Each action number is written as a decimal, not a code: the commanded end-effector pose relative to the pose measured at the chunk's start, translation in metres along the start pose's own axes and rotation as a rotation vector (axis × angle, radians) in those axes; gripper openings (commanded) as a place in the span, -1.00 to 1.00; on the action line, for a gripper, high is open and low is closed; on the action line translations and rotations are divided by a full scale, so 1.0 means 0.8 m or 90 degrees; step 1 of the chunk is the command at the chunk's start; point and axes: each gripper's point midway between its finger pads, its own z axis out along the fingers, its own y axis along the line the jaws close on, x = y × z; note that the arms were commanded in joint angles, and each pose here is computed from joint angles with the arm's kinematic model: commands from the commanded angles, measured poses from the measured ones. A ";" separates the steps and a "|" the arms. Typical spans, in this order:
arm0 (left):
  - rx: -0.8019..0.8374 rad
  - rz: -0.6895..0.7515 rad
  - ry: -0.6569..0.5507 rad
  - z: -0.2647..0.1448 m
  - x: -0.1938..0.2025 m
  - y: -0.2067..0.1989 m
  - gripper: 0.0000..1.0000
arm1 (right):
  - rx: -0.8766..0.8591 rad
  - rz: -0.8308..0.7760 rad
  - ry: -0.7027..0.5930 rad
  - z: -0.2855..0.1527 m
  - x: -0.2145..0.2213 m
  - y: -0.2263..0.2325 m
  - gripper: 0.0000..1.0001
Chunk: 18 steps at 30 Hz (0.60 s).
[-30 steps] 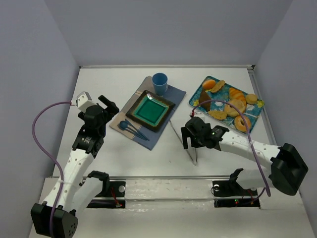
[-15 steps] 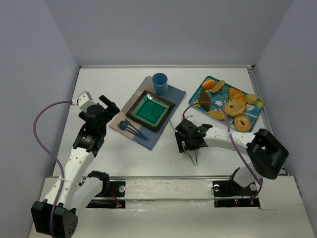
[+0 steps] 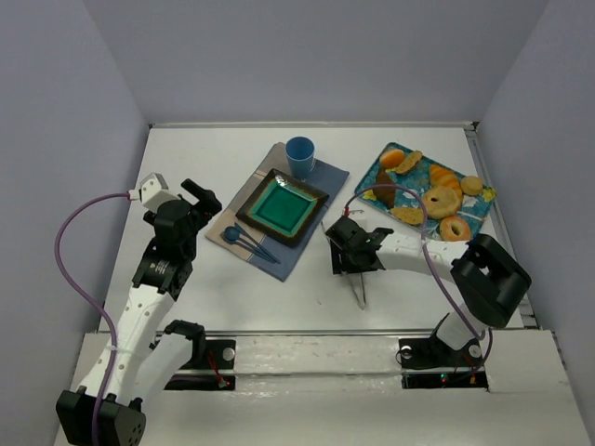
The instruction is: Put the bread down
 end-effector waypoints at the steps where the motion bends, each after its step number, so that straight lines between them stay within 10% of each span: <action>1: 0.003 -0.013 -0.029 -0.006 -0.013 -0.001 0.98 | 0.017 0.011 0.061 0.008 0.043 -0.020 0.26; 7: 0.002 -0.015 -0.028 -0.007 -0.014 0.000 0.98 | -0.030 0.036 -0.022 -0.029 0.001 -0.012 -0.25; 18: 0.007 -0.018 -0.030 -0.011 -0.015 -0.001 0.98 | -0.073 0.138 -0.168 -0.109 -0.126 -0.061 -0.29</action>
